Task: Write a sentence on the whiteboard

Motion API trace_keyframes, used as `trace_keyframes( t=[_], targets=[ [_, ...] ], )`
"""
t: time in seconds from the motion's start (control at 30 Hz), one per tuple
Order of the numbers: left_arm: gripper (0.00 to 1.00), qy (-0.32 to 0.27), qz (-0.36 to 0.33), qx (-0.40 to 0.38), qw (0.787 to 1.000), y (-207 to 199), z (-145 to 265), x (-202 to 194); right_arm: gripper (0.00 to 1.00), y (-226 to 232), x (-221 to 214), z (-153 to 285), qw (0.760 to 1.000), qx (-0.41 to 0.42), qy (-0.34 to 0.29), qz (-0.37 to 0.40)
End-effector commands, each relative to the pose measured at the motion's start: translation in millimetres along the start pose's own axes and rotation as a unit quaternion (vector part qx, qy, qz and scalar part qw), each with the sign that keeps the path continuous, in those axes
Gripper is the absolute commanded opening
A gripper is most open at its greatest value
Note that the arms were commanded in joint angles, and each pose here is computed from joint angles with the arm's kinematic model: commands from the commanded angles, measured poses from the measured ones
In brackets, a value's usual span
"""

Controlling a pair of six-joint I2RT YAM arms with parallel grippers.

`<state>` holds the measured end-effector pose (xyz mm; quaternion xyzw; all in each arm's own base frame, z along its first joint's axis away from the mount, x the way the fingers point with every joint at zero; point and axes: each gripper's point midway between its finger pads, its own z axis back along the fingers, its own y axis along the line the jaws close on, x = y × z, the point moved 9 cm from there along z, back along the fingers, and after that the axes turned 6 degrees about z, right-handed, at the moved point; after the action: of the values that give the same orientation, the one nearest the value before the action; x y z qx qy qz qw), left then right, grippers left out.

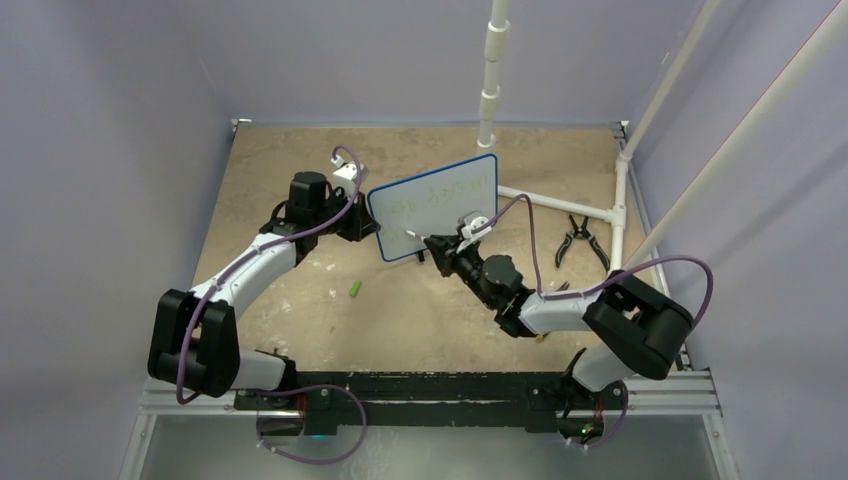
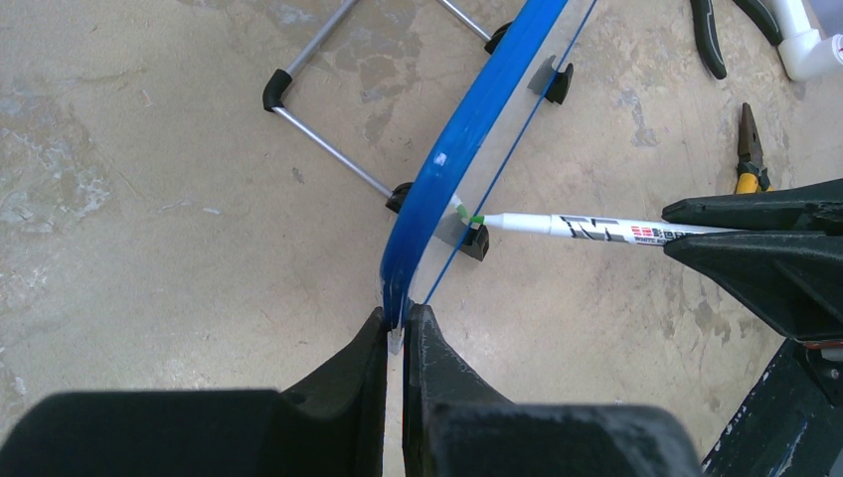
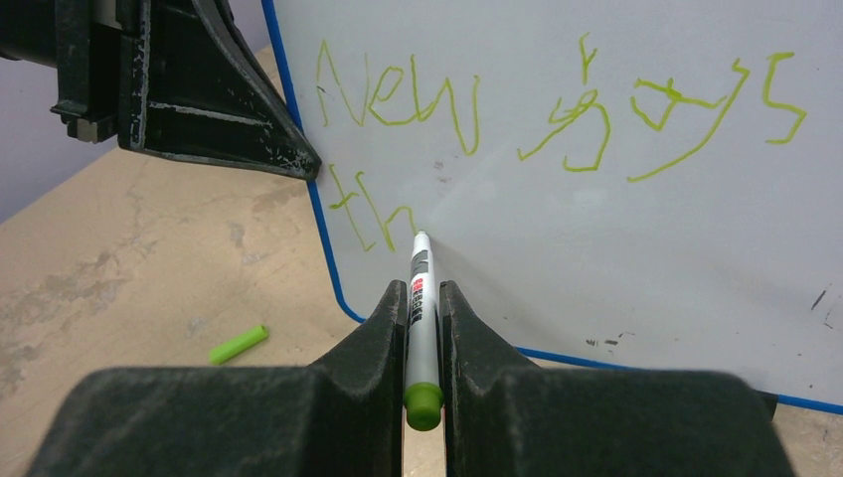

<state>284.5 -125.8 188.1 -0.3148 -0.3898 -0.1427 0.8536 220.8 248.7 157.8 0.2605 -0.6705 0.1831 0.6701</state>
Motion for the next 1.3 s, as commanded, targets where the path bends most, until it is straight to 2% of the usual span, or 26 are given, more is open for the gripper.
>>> trace_keyframes(
  t=[0.0,0.37,0.57,1.03,1.27],
  targets=[
    [0.0,-0.037,-0.021,-0.013,0.999,-9,7,19,0.0,0,15,-13,0.999,-0.016,-0.035,-0.001],
    [0.0,-0.038,-0.021,-0.012,0.999,-9,7,19,0.0,-9,8,-3,0.998,-0.059,-0.016,-0.004],
    [0.0,-0.037,-0.021,-0.012,0.999,-9,7,19,0.0,-12,14,0,0.997,-0.071,-0.026,-0.007],
    [0.0,-0.037,-0.02,-0.013,0.999,-9,6,19,0.0,-3,32,-8,0.997,-0.028,-0.075,0.002],
    [0.0,-0.037,-0.02,-0.014,0.999,-9,6,19,0.0,-1,23,-13,0.998,-0.019,-0.058,0.004]
  ],
)
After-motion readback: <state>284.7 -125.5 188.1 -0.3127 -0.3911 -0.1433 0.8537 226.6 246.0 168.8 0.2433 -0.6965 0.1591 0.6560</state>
